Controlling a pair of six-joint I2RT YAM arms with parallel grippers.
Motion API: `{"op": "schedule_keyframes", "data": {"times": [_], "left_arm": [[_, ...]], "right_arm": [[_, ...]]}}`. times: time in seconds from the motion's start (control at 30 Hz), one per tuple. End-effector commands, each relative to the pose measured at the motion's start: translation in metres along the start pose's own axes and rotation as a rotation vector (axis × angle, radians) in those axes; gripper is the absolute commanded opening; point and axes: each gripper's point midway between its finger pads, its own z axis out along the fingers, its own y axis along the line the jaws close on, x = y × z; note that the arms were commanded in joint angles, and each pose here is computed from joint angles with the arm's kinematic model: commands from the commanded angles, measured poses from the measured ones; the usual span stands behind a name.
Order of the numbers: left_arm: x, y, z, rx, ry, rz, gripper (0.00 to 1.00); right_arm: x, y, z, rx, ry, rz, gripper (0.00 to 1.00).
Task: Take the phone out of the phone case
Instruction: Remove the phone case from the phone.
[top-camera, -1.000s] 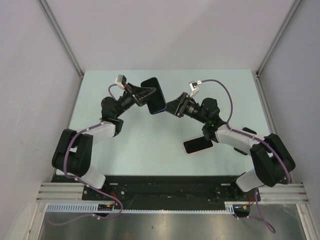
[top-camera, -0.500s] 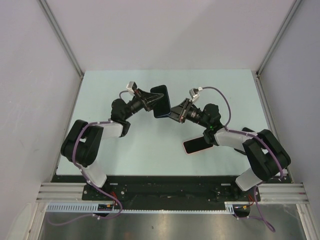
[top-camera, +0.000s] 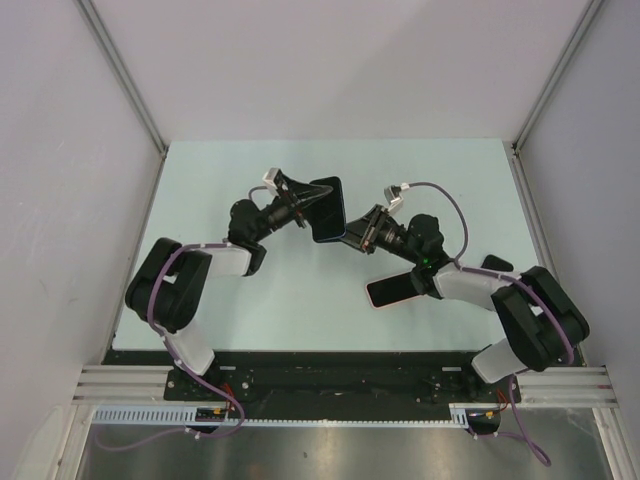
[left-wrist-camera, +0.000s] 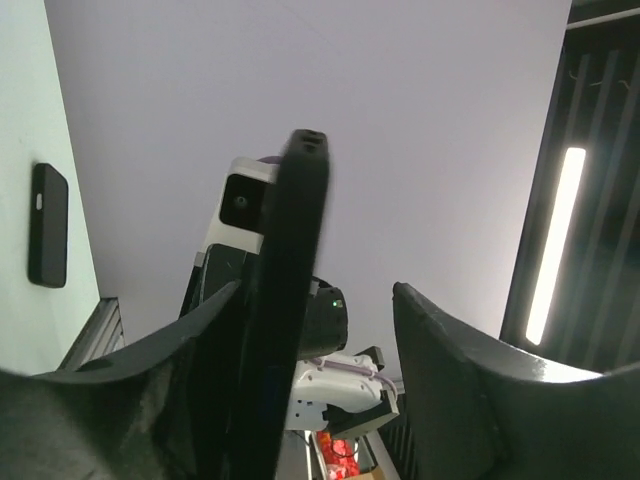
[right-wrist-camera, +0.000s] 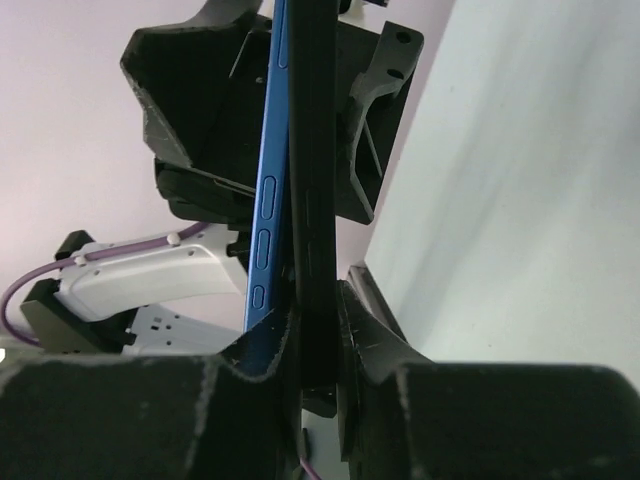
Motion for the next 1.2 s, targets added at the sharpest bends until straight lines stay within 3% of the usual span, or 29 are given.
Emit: {"op": "schedule_keyframes", "data": {"times": [0.0,0.1,0.33,0.57,0.6,0.67,0.7,0.73,0.8,1.17], "left_arm": [[0.067,-0.093,-0.026,0.380,0.208,0.283,0.71],[0.065,-0.086,-0.025,0.352,0.209,0.288,0.85],[0.050,-0.062,-0.030,0.275,0.166,0.288,1.00],[0.030,-0.022,-0.031,0.086,0.116,0.292,1.00],[0.026,-0.012,-0.029,0.042,0.107,0.350,1.00],[0.015,0.011,-0.024,-0.157,0.076,0.328,1.00],[0.007,0.024,-0.025,-0.240,0.072,0.459,1.00],[0.005,0.034,-0.027,-0.403,0.064,0.434,1.00],[-0.006,0.042,-0.030,-0.530,0.029,0.555,0.99],[-0.012,0.108,-0.052,-0.787,0.072,0.501,0.94]], "right_arm": [[-0.012,-0.017,-0.011,0.136,-0.061,-0.079,0.00],[-0.022,-0.022,-0.023,0.212,-0.095,-0.127,0.00],[-0.044,-0.038,-0.052,0.426,-0.166,-0.256,0.00],[-0.053,-0.056,-0.071,0.633,-0.174,-0.366,0.00],[-0.049,-0.060,-0.071,0.662,-0.157,-0.386,0.00],[-0.049,-0.077,-0.081,0.784,-0.141,-0.433,0.00],[-0.046,-0.077,-0.077,0.806,-0.125,-0.458,0.00],[-0.045,-0.092,-0.081,0.878,-0.110,-0.467,0.00],[-0.043,-0.099,-0.077,0.908,-0.077,-0.494,0.00],[-0.018,-0.141,-0.060,1.081,0.118,-0.598,0.00]]}}
